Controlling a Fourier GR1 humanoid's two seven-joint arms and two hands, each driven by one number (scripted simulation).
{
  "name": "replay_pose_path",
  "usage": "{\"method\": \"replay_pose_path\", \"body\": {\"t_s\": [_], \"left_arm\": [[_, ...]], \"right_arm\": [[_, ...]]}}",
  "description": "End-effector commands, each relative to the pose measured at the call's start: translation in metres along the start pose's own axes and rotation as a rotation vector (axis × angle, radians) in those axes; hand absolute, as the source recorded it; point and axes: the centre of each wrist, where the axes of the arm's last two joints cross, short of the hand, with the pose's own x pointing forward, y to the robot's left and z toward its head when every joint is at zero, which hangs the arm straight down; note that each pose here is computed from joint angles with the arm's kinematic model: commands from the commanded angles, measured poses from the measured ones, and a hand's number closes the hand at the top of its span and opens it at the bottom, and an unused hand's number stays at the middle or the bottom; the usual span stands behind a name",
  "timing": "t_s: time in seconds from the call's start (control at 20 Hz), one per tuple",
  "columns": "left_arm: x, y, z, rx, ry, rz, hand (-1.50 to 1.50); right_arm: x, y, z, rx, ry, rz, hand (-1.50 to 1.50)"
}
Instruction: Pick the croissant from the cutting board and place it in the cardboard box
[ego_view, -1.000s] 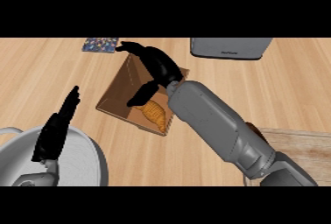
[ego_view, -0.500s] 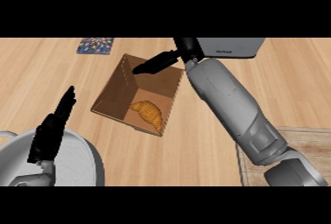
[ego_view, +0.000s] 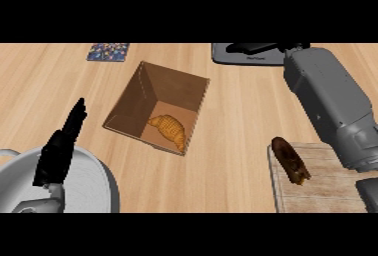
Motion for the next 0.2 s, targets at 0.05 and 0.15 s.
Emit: {"method": "replay_pose_path", "body": {"t_s": [0.05, 0.15], "left_arm": [[0.003, -0.001, -0.007, -0.019, 0.029, 0.001, 0.00], [-0.013, 0.000, 0.009, -0.002, 0.024, -0.006, 0.00]], "right_arm": [[-0.006, -0.082, 0.020, 0.013, -0.015, 0.008, -1.50], [0.003, -0.102, 0.022, 0.030, -0.038, 0.018, -1.50]]}}
